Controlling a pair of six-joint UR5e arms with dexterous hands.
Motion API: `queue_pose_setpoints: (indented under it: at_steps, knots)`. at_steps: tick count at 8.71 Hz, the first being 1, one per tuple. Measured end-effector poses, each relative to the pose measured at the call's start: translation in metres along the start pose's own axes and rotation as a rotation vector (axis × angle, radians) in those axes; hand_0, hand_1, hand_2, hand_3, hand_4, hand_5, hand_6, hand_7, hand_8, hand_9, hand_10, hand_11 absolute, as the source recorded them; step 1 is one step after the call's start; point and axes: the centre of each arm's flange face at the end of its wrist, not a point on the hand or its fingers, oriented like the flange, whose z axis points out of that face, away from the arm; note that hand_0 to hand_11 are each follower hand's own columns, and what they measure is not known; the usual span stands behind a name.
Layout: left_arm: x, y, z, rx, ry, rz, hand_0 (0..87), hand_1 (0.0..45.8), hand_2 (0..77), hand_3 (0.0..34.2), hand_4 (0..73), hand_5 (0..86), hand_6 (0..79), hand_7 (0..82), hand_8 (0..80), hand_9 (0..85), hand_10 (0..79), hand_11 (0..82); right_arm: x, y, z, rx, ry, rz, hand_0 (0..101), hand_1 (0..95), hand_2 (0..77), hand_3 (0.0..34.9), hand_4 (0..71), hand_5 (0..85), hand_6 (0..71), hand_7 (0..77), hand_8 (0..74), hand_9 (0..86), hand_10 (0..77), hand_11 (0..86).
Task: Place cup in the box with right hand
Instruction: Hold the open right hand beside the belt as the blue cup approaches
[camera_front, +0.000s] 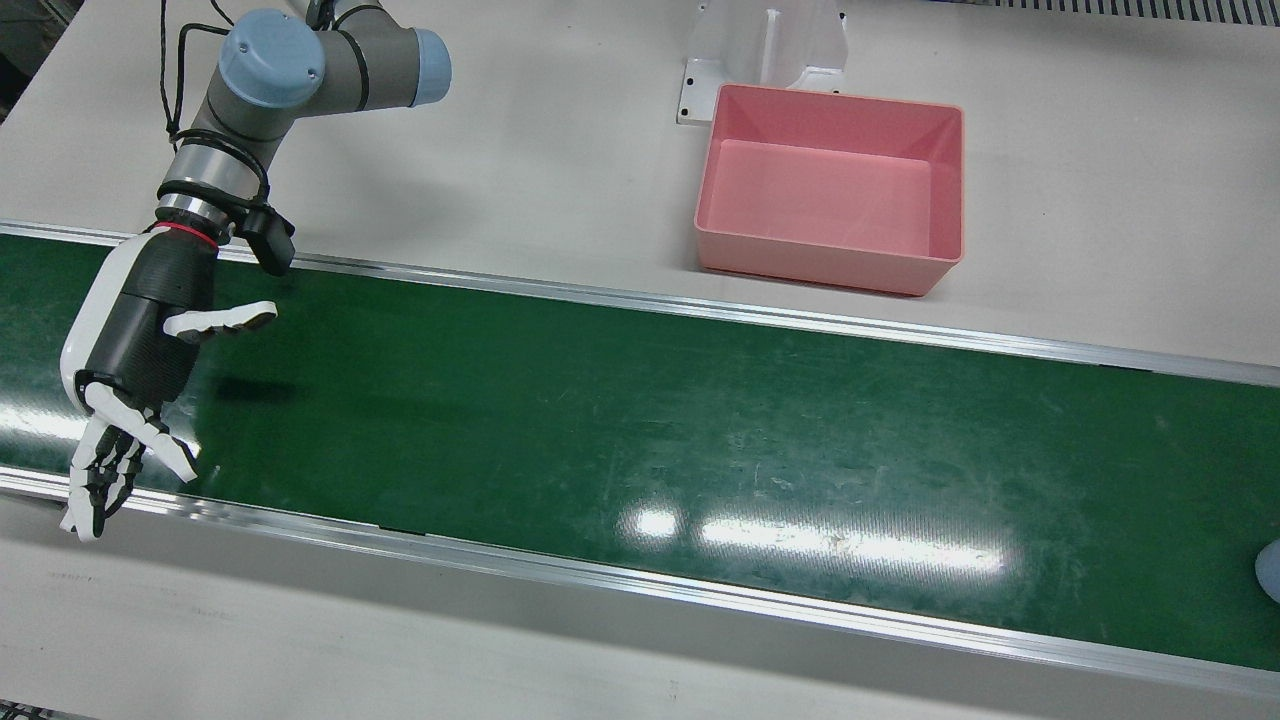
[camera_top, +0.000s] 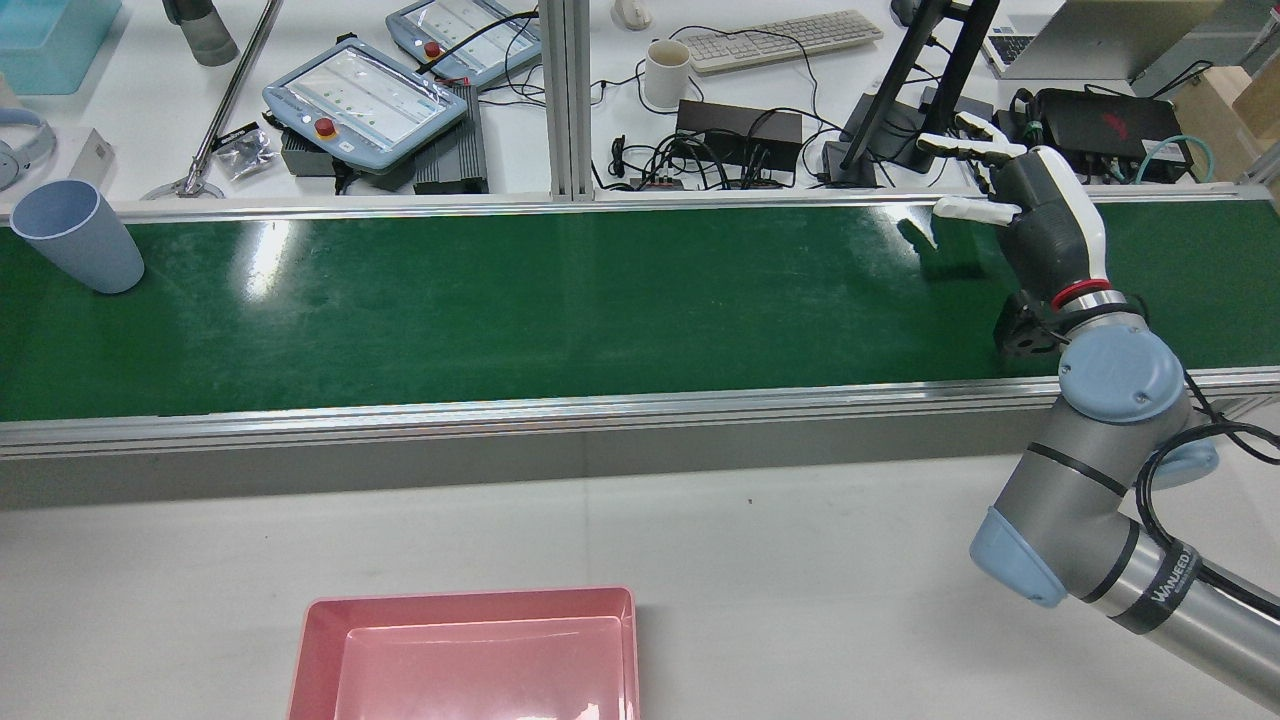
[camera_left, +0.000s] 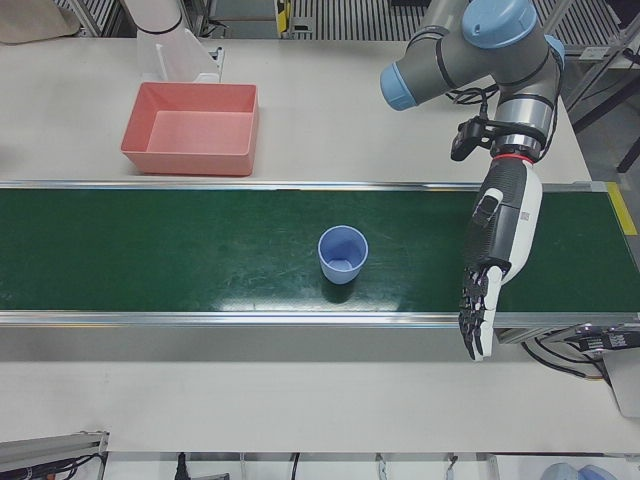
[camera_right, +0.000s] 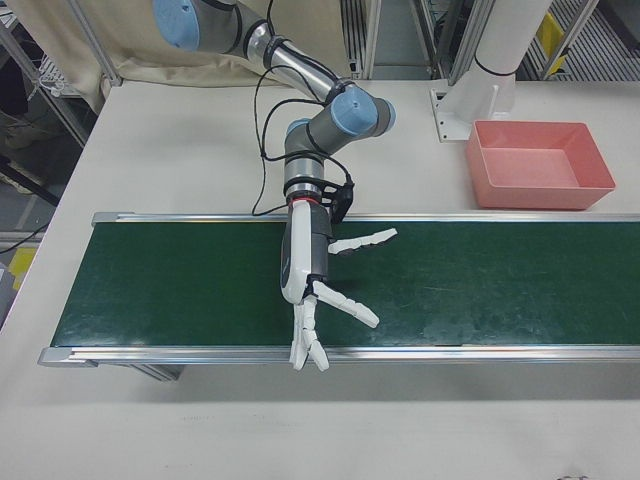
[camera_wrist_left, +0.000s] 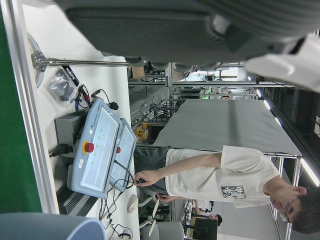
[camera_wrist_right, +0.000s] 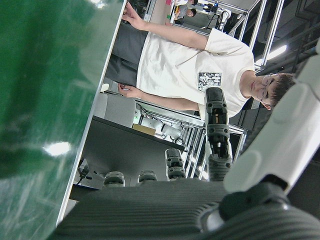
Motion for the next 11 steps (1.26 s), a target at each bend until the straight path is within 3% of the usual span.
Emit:
queue_pose_setpoints:
  at_steps: [5,11]
  knots:
    - [0.0,0.0,0.0,0.0,-0.001,0.0,0.0,0.5,0.5,0.0,0.0,0.0,0.0,0.0,0.0,0.0,0.0,0.0,0.006,-0.007,0.002,-0.003,0.003,-0.018,46,0.5,1.1,9.3,37.1,0.5,1.6,16.9,0.5,2.2,1.6,1.6]
    - [0.0,0.0,0.0,-0.001,0.0,0.0,0.0,0.5,0.5,0.0,0.0,0.0,0.0,0.0,0.0,0.0,0.0,0.0,0.011,-0.013,0.005,0.007,0.008,-0.033,46,0.5,1.1,6.9,40.9,0.5,1.6,18.5,0.5,2.2,1.6,2.7]
